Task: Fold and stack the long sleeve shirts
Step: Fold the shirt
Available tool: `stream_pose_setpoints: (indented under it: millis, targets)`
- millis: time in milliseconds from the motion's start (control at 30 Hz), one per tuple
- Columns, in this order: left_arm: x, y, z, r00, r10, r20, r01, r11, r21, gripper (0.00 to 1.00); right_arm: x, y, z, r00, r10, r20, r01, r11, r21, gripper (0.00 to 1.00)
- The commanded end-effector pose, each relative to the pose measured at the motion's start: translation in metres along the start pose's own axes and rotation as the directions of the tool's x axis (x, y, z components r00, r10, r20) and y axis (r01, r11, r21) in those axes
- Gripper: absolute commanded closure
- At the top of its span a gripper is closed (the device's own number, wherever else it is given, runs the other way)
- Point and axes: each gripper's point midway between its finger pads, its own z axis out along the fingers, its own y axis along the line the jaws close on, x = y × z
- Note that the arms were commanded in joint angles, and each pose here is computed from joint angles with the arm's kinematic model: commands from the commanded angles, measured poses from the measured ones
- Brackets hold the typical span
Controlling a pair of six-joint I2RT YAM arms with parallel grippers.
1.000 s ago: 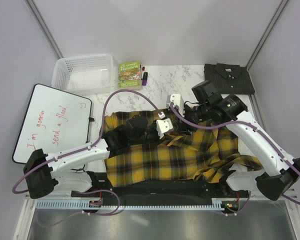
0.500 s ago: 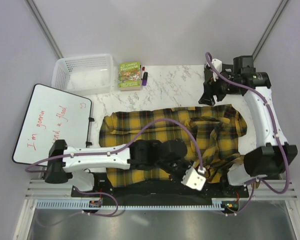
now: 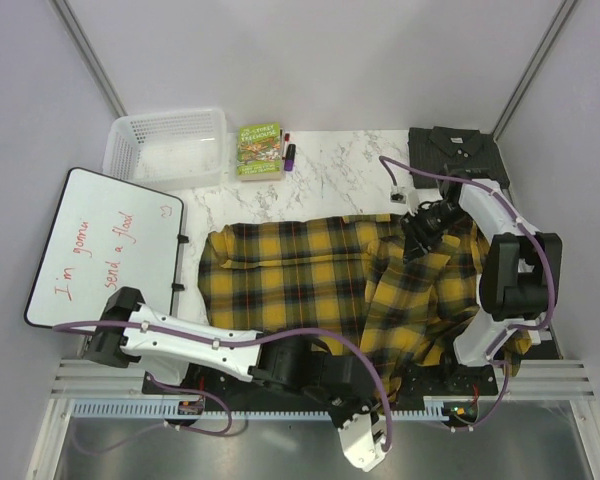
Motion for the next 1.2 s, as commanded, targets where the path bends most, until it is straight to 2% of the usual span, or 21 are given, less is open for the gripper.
stream_pose_setpoints:
  millis: [0, 233, 433, 600, 667, 800, 833, 867, 900, 1000, 1133, 1167]
  targets:
    - [-0.011, 0.002, -0.014, 0.994, 0.111, 0.0, -0.111, 0.993, -0.03, 0.93, 0.012, -0.012, 0.014, 0.999, -0.025, -0.035, 0.025, 1.0, 0.005, 0.57]
    - [-0.03, 0.019, -0.019, 0.987, 0.158, 0.041, -0.155, 0.985, -0.071, 0.88, -0.007, -0.022, 0.022, 0.999, 0.015, 0.032, -0.015, 1.0, 0.004, 0.56]
    - [-0.013, 0.019, -0.017, 0.989, 0.15, -0.014, -0.151, 0.985, -0.083, 0.91, -0.025, -0.035, 0.03, 0.994, 0.064, 0.087, -0.064, 0.998, -0.008, 0.6]
    - [-0.004, 0.038, -0.033, 0.998, 0.062, -0.009, -0.062, 0.983, -0.171, 0.98, -0.007, -0.062, 0.046, 0.994, 0.108, 0.021, -0.109, 0.991, 0.079, 0.62]
    - [0.008, 0.063, -0.049, 0.999, -0.036, 0.007, 0.037, 0.967, -0.251, 0.98, 0.006, -0.065, 0.052, 0.991, 0.128, -0.022, -0.126, 0.988, 0.084, 0.62]
    - [0.036, 0.11, -0.091, 0.973, -0.222, 0.068, 0.23, 0.893, -0.387, 0.98, 0.027, -0.062, 0.062, 0.985, 0.136, -0.104, -0.132, 0.99, 0.044, 0.59]
    - [0.054, 0.122, -0.102, 0.96, -0.271, 0.074, 0.277, 0.864, -0.421, 0.98, 0.028, -0.061, 0.062, 0.985, 0.131, -0.111, -0.127, 0.991, 0.036, 0.57]
    - [0.061, 0.126, -0.109, 0.949, -0.303, 0.09, 0.311, 0.845, -0.435, 0.98, 0.028, -0.059, 0.059, 0.984, 0.131, -0.12, -0.129, 0.991, 0.027, 0.55]
    - [0.068, 0.128, -0.115, 0.942, -0.322, 0.095, 0.329, 0.831, -0.449, 0.98, 0.026, -0.055, 0.059, 0.984, 0.131, -0.118, -0.131, 0.991, 0.006, 0.49]
    - [0.098, 0.128, -0.128, 0.909, -0.407, 0.095, 0.399, 0.777, -0.486, 0.98, 0.008, -0.049, 0.043, 0.991, 0.095, -0.092, -0.096, 0.995, -0.013, 0.43]
    - [0.143, 0.133, -0.155, 0.852, -0.512, 0.108, 0.475, 0.67, -0.57, 0.98, -0.012, -0.059, 0.011, 0.997, 0.061, -0.052, -0.058, 0.997, 0.052, 0.35]
    - [0.15, 0.132, -0.159, 0.831, -0.543, 0.123, 0.503, 0.639, -0.582, 0.98, -0.016, -0.061, 0.004, 0.998, 0.042, -0.052, -0.039, 0.997, 0.07, 0.29]
